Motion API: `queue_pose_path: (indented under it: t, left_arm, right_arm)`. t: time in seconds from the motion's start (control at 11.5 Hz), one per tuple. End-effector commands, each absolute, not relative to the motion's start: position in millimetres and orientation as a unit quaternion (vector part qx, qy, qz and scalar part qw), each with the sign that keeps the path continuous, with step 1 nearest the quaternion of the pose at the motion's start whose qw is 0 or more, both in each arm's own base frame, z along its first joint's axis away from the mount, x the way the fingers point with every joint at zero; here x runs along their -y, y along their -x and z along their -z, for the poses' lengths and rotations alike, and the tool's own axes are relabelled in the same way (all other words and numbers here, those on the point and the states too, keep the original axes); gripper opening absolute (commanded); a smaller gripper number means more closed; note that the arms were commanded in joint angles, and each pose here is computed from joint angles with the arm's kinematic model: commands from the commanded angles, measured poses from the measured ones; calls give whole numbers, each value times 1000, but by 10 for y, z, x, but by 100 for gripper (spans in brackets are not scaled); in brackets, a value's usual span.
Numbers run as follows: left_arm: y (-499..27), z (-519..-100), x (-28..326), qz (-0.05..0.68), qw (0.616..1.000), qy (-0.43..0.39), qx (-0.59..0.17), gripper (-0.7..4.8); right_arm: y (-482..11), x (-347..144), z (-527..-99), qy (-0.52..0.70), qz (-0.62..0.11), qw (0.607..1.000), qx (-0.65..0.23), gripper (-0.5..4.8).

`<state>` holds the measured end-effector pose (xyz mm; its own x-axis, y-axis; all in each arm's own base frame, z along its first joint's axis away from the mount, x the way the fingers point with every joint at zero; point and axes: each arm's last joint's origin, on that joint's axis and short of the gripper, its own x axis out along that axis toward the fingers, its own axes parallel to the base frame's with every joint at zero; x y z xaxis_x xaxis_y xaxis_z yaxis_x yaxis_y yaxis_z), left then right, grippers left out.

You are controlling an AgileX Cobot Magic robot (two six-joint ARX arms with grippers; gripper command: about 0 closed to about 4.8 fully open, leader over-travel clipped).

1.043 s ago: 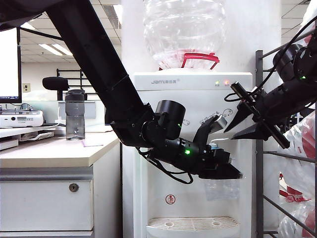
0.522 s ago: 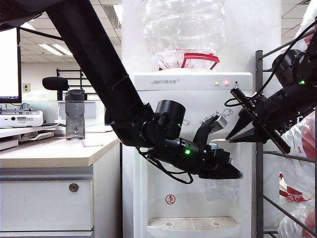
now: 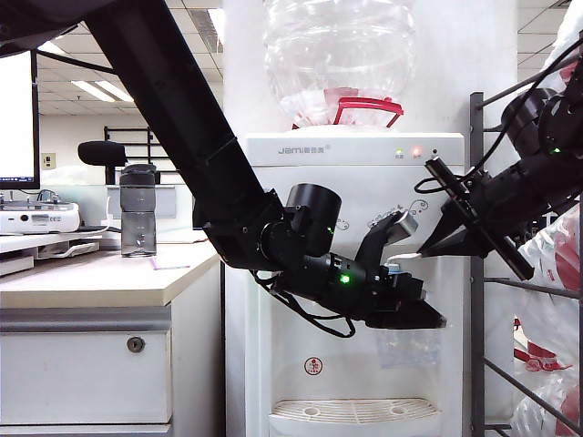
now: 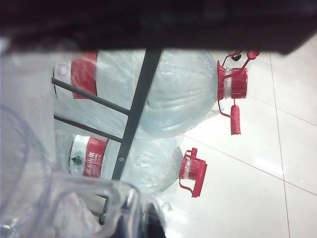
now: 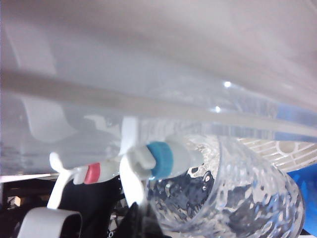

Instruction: Pick up the plastic mug from the left desk, go to the cold water outlet of the water dispenser, press the vertical switch to get some water, then put the mug back on the desk.

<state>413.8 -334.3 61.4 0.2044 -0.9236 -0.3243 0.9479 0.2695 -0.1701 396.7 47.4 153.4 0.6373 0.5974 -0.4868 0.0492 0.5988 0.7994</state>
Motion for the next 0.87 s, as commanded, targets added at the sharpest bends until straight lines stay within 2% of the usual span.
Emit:
queue_pose_path:
  t: [0.09, 0.26, 0.43, 0.61, 0.7, 0.87]
  left_arm:
    - [-4146, -704, 3363, 609, 776, -34, -161, -6]
    - [-4146, -704, 3363, 609, 776, -34, -161, -6]
    - [-4146, -704, 3363, 609, 776, -34, -161, -6]
    - [-4146, -704, 3363, 609, 776, -34, -161, -6]
    - [-4146, -704, 3363, 609, 776, -34, -161, -6]
    - [-4146, -704, 3363, 609, 776, -34, -161, -6]
  right_arm:
    - [-3988, -482, -1576, -410, -173, 813, -376, -1]
    - [-3987, -490, -1577, -410, -177, 812, -376, 8]
    - [-3990, -509, -1585, -410, -179, 813, -374, 84]
    - [-3991, -529, -1590, -413, -180, 811, -373, 67]
    - [-3992, -531, -1589, -412, -176, 813, -371, 30]
    - [-3994, -528, -1588, -411, -170, 816, -369, 4]
